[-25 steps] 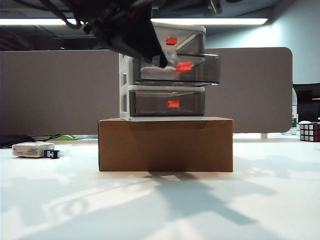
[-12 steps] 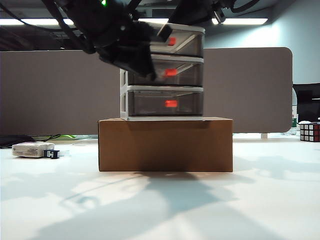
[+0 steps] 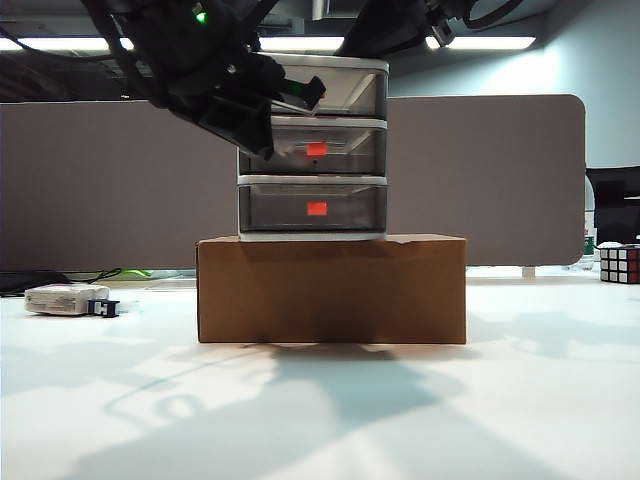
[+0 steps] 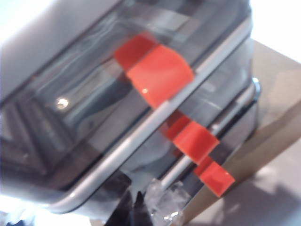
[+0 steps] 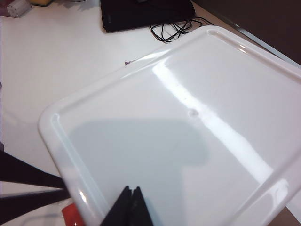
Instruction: Open the second layer of the drawer on the table, pick up the earphone case on the table and put it in, and finally close the drawer.
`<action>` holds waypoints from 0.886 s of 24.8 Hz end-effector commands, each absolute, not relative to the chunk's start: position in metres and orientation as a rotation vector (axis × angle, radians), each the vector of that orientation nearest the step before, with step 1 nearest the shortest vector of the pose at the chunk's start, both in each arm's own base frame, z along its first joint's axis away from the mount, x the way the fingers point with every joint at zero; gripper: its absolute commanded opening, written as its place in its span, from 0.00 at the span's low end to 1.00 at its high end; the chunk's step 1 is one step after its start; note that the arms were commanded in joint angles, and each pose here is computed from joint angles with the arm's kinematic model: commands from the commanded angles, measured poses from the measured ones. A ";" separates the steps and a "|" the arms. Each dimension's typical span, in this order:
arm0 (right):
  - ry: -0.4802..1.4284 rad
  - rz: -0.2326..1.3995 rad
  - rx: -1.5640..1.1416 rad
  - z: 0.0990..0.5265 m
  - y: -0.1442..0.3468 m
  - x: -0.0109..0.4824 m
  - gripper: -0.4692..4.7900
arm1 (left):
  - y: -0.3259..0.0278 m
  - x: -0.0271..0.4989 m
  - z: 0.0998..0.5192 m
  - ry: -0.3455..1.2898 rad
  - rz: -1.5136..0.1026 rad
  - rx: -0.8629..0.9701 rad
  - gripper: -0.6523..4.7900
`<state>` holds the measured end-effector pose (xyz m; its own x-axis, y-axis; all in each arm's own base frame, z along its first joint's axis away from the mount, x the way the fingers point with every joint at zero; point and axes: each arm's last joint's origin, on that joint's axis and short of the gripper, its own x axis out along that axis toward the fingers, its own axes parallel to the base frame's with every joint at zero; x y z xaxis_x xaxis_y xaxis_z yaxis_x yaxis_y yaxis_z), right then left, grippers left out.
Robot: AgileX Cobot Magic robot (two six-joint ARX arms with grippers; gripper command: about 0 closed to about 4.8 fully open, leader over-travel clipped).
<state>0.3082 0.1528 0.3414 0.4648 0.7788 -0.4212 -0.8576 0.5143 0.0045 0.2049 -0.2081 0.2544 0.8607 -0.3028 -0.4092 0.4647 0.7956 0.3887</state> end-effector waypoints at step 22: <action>0.247 0.846 -0.224 0.361 0.071 0.142 0.08 | -0.043 0.045 0.301 -0.082 -0.620 0.207 0.11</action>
